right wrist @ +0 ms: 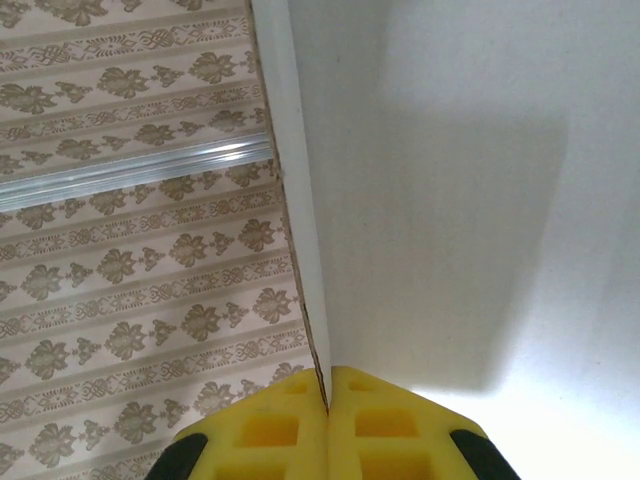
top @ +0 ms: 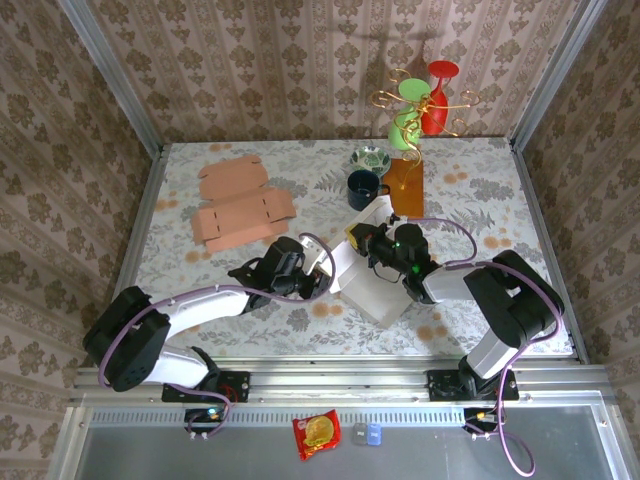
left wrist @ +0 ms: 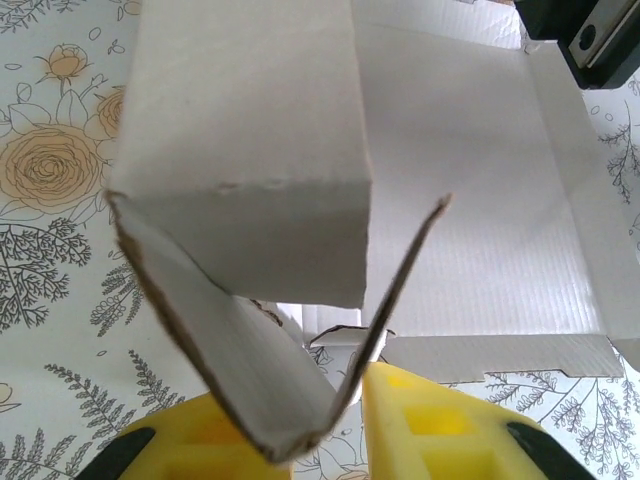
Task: Fold the paper box
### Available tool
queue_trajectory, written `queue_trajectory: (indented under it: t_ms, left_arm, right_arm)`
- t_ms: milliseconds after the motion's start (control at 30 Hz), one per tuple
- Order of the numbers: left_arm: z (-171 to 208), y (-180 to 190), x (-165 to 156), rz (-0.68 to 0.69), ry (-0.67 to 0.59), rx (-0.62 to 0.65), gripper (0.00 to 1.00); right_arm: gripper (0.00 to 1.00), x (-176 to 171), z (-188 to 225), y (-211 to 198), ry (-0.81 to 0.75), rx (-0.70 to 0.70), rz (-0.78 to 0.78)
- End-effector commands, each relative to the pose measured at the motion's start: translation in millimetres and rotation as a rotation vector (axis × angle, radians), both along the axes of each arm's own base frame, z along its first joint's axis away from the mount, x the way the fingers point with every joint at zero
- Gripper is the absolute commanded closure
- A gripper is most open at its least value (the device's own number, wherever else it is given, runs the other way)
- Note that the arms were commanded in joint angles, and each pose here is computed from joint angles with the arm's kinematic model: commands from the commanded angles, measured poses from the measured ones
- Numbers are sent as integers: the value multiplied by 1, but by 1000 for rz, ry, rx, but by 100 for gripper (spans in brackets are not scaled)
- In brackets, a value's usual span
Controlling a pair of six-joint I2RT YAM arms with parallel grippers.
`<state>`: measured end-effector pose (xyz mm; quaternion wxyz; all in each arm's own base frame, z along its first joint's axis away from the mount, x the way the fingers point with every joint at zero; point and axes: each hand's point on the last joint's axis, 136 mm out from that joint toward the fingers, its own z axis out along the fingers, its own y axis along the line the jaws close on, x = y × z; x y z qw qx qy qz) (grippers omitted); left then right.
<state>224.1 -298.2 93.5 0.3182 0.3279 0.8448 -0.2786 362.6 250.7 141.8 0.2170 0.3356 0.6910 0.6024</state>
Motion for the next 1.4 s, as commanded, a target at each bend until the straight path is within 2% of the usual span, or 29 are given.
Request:
queue_trajectory:
  t_ms: [0,267,500,867,1367]
  left_arm:
    - [16,-12,7,14,-25,-39,76]
    - [15,-13,22,90,-34,-6,72]
    - [4,6,32,191,-60,72,72]
    - [-3,3,43,238,-61,56,71]
    - [-7,3,63,363,-73,43,73]
  right_arm:
    - [100,3,5,-1,-18,17,-26]
    - [100,2,8,-1,-29,35,-44]
    - [100,0,8,-3,-45,70,-72]
    - [100,-5,-17,-2,-25,68,-102]
    - [100,-7,-26,4,-1,42,-155]
